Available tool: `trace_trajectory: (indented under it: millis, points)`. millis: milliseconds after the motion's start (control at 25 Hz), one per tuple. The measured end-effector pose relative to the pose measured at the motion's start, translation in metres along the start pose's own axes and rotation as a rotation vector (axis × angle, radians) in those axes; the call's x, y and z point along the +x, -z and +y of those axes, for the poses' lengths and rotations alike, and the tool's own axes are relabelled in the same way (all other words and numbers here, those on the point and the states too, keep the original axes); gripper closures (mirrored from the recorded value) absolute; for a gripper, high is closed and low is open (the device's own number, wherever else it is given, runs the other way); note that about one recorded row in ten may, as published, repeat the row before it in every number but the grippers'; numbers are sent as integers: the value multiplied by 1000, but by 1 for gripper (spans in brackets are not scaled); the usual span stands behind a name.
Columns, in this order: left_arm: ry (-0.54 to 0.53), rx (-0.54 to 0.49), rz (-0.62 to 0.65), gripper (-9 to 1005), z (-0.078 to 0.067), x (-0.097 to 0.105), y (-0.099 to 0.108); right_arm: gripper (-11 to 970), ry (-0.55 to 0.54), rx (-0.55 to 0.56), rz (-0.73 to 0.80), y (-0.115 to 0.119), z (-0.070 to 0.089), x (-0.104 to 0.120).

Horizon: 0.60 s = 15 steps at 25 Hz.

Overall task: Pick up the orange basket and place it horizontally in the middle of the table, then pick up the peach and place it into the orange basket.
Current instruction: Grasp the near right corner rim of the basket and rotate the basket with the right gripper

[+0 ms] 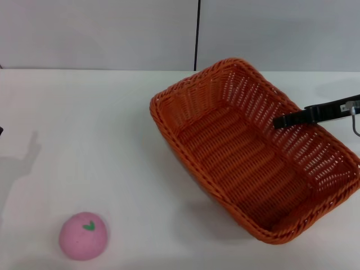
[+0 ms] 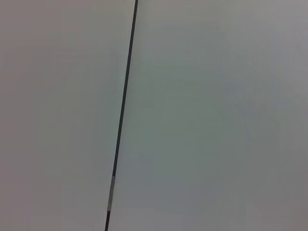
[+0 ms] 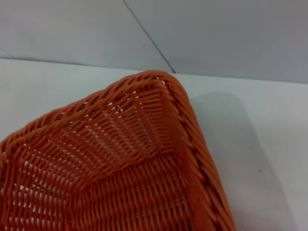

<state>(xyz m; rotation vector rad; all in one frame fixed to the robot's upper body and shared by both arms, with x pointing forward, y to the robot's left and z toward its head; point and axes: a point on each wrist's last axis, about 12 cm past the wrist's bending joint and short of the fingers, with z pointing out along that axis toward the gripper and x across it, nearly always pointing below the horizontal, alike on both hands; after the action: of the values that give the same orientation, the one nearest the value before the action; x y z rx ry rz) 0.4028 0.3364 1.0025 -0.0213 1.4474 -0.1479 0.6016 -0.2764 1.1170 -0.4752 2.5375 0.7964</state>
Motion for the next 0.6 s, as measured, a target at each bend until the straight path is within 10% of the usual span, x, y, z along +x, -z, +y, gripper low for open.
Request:
trace_trajectory:
  millis: [600]
  points:
    - [2, 1, 7, 168, 0, 1, -2, 549, -2, -12, 2, -6, 3, -1]
